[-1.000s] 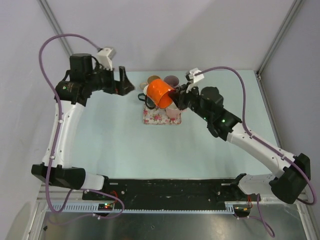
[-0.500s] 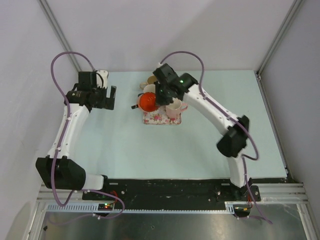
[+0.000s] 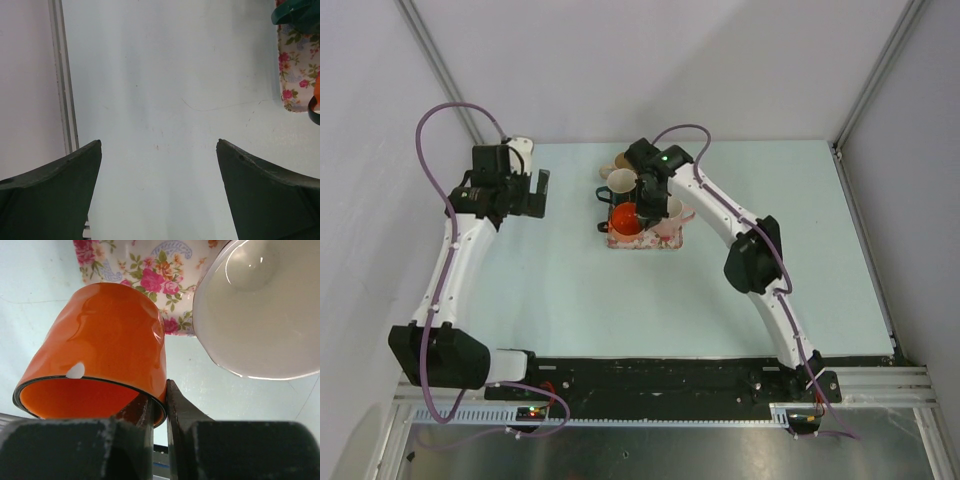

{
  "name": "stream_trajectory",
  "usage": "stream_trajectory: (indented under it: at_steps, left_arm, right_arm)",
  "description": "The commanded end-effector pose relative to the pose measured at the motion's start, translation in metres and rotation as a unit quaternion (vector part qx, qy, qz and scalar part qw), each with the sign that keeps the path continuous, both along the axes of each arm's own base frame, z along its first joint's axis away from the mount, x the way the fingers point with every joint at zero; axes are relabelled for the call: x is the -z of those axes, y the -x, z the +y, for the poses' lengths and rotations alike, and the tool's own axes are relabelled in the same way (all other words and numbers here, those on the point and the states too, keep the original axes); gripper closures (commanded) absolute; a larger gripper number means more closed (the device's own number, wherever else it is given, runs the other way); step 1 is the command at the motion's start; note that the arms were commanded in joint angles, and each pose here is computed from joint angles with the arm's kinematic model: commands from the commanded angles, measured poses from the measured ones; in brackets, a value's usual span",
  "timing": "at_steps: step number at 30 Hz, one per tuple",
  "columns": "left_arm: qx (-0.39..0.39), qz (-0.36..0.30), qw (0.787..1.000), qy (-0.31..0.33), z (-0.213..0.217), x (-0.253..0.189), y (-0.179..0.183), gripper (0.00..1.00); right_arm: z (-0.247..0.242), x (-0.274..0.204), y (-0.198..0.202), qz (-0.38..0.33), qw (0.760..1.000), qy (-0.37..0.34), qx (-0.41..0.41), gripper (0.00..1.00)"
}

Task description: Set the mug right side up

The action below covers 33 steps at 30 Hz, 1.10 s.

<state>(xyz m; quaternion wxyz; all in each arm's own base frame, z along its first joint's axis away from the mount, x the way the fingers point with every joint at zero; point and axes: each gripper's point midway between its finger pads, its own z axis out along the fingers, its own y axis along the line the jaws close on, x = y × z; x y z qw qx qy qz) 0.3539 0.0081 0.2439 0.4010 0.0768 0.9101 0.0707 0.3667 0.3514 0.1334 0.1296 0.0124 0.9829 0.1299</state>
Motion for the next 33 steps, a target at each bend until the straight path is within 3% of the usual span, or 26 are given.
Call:
stream_trajectory:
  at_steps: [1,19,25,33]
  left_arm:
    - [0.006,-0.030,1.000,0.000,0.000,-0.014,-0.001,0.00]
    - [0.010,-0.024,1.000,0.007,-0.003,-0.009,0.000,0.00]
    - [0.008,-0.025,1.000,0.005,-0.002,-0.009,-0.001,0.00]
    - [0.010,-0.024,1.000,0.009,-0.003,-0.009,-0.002,0.00]
  right_arm:
    - [0.011,-0.004,-0.006,-0.013,1.000,-0.019,0.015,1.00]
    - [0.004,0.036,-0.037,-0.037,0.998,0.017,0.053,0.99]
    - [0.012,0.037,-0.037,-0.028,0.998,-0.006,0.052,0.74]
    - [0.023,0.015,-0.042,-0.057,0.997,-0.032,0.044,0.68]
